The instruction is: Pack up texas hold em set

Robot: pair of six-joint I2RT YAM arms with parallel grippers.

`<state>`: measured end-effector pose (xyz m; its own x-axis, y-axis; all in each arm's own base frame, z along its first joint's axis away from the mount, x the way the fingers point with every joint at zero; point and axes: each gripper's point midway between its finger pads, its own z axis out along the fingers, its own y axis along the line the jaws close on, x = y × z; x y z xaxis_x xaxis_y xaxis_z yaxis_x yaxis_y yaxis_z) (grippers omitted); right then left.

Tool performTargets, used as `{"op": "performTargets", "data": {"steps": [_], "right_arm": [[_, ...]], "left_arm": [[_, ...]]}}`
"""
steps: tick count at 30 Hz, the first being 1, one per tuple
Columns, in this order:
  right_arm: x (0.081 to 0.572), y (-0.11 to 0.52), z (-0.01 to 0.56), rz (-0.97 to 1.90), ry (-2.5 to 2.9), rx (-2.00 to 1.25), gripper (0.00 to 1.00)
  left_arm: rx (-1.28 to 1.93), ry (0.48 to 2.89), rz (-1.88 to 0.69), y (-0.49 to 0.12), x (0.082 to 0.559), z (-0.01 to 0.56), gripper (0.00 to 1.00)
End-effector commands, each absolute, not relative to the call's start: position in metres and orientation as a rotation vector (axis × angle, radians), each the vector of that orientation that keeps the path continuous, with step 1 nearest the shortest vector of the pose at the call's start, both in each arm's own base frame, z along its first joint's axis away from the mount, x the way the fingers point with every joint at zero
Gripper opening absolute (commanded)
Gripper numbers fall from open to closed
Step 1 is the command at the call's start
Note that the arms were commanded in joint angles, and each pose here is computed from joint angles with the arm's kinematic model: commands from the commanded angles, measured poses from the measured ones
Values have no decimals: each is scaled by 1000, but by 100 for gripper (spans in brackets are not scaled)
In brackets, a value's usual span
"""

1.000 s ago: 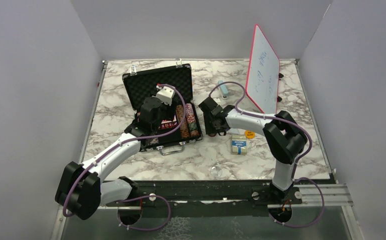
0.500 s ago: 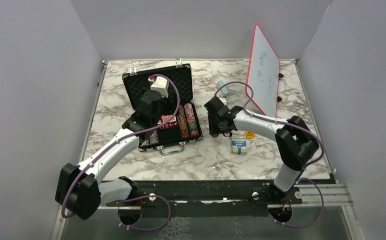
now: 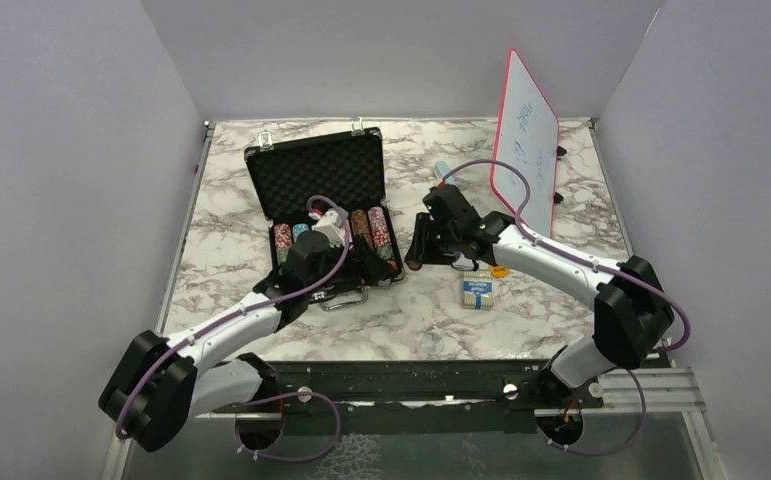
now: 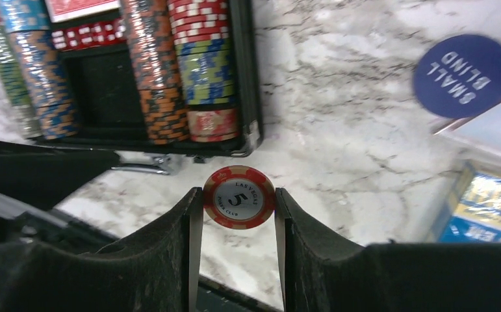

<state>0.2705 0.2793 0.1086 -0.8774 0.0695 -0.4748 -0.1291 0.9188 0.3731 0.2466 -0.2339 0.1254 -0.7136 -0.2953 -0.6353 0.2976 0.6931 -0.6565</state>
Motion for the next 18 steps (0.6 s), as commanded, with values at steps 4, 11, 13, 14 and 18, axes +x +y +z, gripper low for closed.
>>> {"op": "performTargets", "data": {"steps": [4, 11, 13, 14, 18], "right_arm": [[253, 306, 136, 846, 2580, 75, 42], [246, 316, 141, 957, 2584, 98, 42], [245, 318, 140, 968, 2591, 100, 42], [245, 318, 139, 972, 2593, 104, 42], [243, 320, 139, 988, 2596, 103, 42]], "left_arm": [[20, 2080, -1212, -291, 225, 145, 70], [-110, 2032, -1128, -290, 235, 142, 48], [-142, 2018, -1113, -288, 237, 144, 45], [-157, 2012, -1109, -286, 238, 144, 43], [-208, 2004, -1091, -281, 241, 141, 36]]}}
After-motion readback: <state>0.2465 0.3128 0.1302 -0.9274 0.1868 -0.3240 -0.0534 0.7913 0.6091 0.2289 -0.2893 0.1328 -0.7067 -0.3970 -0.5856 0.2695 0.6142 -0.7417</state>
